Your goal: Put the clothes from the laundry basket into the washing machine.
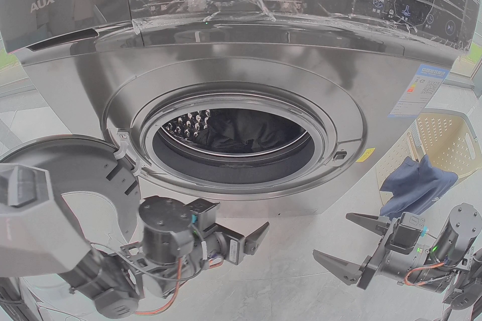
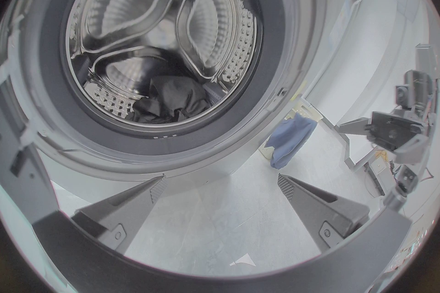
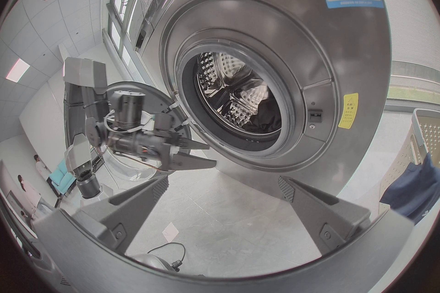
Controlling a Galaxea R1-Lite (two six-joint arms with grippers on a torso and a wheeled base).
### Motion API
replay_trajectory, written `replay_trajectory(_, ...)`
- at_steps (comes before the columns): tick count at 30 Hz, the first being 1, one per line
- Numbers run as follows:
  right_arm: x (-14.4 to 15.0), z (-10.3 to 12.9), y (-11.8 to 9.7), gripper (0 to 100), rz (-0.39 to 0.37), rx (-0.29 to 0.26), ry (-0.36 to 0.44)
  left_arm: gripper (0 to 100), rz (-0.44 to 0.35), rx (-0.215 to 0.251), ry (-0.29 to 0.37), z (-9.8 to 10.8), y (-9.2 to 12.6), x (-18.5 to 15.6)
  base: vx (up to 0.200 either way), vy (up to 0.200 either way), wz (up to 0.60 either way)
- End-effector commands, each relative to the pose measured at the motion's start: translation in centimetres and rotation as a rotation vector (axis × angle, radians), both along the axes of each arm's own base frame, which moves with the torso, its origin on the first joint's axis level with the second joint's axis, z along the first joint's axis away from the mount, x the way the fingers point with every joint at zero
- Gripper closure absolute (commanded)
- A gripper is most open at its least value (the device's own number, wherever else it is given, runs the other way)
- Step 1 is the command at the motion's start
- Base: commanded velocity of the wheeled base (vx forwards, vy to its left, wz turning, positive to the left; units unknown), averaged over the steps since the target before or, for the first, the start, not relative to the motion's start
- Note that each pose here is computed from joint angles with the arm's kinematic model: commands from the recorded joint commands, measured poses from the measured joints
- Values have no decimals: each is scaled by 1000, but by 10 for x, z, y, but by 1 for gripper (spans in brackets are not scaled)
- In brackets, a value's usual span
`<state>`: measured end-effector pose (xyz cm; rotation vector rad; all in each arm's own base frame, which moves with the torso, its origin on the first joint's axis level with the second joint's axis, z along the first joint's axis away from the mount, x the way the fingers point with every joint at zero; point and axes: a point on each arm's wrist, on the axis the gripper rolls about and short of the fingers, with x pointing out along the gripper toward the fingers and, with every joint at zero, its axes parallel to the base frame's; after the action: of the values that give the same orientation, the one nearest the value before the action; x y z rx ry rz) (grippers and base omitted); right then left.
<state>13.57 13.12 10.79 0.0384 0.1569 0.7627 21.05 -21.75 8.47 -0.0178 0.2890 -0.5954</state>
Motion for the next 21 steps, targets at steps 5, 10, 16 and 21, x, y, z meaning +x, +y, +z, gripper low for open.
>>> replay_trajectory(5,3,14,-52,0,-256,-12,-15,0,-14,-150,-158,58,82,-83,-120,0,0)
replay_trajectory(10,-3,20,-71,0,-363,-8,-24,0,89,-147,-224,65,123,-104,-200,0,0)
replay_trajectory(16,-25,26,-91,0,-513,-39,-41,0,155,-175,-315,75,158,-131,-200,0,0)
replay_trajectory(21,-54,25,-104,0,-547,-42,-30,0,204,-142,-288,65,175,-146,-200,0,0)
